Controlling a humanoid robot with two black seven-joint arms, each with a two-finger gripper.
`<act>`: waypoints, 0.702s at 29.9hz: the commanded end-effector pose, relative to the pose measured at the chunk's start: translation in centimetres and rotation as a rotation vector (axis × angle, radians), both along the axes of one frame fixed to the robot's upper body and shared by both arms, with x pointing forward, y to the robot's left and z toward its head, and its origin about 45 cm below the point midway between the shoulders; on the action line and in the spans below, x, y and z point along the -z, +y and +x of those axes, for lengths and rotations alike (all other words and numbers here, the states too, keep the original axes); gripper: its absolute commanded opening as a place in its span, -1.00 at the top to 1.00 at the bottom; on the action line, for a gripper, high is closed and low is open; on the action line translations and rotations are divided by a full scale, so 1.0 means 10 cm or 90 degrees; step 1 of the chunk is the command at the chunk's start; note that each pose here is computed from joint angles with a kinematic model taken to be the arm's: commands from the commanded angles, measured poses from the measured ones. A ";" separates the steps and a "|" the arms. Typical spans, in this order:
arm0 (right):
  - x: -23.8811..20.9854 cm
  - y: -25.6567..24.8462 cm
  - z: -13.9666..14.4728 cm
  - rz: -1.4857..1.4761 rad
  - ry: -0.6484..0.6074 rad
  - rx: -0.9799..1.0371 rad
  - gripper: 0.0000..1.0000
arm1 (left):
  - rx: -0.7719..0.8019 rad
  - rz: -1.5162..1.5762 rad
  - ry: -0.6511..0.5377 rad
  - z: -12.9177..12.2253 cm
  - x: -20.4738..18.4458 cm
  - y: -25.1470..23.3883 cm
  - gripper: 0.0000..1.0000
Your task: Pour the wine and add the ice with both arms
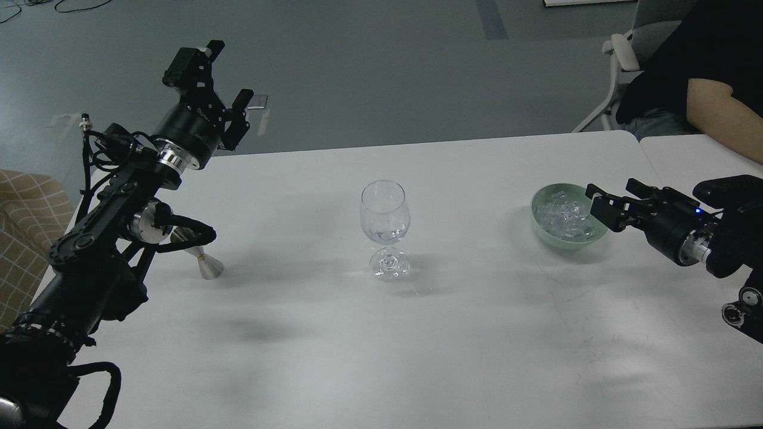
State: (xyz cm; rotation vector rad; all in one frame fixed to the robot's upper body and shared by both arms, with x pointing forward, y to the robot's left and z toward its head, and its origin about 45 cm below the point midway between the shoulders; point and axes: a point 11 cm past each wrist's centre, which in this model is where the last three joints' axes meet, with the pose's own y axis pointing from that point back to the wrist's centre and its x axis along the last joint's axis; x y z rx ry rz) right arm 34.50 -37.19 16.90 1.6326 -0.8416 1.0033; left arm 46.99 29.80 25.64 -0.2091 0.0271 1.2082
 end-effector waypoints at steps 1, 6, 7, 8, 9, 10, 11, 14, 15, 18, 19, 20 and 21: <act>0.05 -0.02 -0.04 -0.002 0.010 0.003 -0.15 | 0.000 -0.001 -0.004 0.01 -0.03 0.00 -0.97; 0.19 0.04 -0.07 0.009 0.024 0.007 0.12 | 0.000 -0.003 -0.003 0.01 -0.03 -0.01 -0.97; 0.20 0.06 -0.06 0.013 0.024 0.007 0.12 | 0.000 -0.003 -0.003 0.01 -0.03 -0.01 -0.97; 0.21 0.07 -0.06 0.014 0.026 0.006 0.12 | 0.000 -0.002 -0.004 0.01 -0.03 0.00 -0.97; 0.22 0.08 -0.06 0.015 0.027 0.006 0.11 | -0.001 -0.002 -0.004 0.01 -0.03 0.00 -0.97; 0.24 0.10 -0.06 0.018 0.030 0.007 0.10 | -0.001 -0.002 -0.004 0.01 -0.03 0.00 -0.97; 0.26 0.11 -0.06 0.020 0.031 0.009 0.09 | -0.001 -0.002 -0.004 0.01 -0.03 0.00 -0.97; 0.29 0.13 -0.03 0.023 0.032 0.013 0.08 | -0.001 -0.002 -0.004 0.01 -0.03 0.01 -0.97; 0.29 0.14 -0.02 0.024 0.031 0.012 0.08 | -0.001 -0.002 -0.004 0.01 -0.03 0.01 -0.97; 0.30 0.15 0.01 0.024 0.031 0.015 0.07 | -0.001 -0.002 -0.004 0.01 -0.04 0.02 -0.97; 0.31 0.16 0.02 0.026 0.032 0.015 0.07 | -0.001 -0.002 -0.004 0.01 -0.04 0.02 -0.97; 0.32 0.17 0.03 0.027 0.032 0.017 0.07 | -0.002 -0.002 -0.004 0.01 -0.04 0.02 -0.97; 0.32 0.17 0.03 0.027 0.032 0.017 0.07 | -0.002 -0.002 -0.004 0.01 -0.04 0.02 -0.97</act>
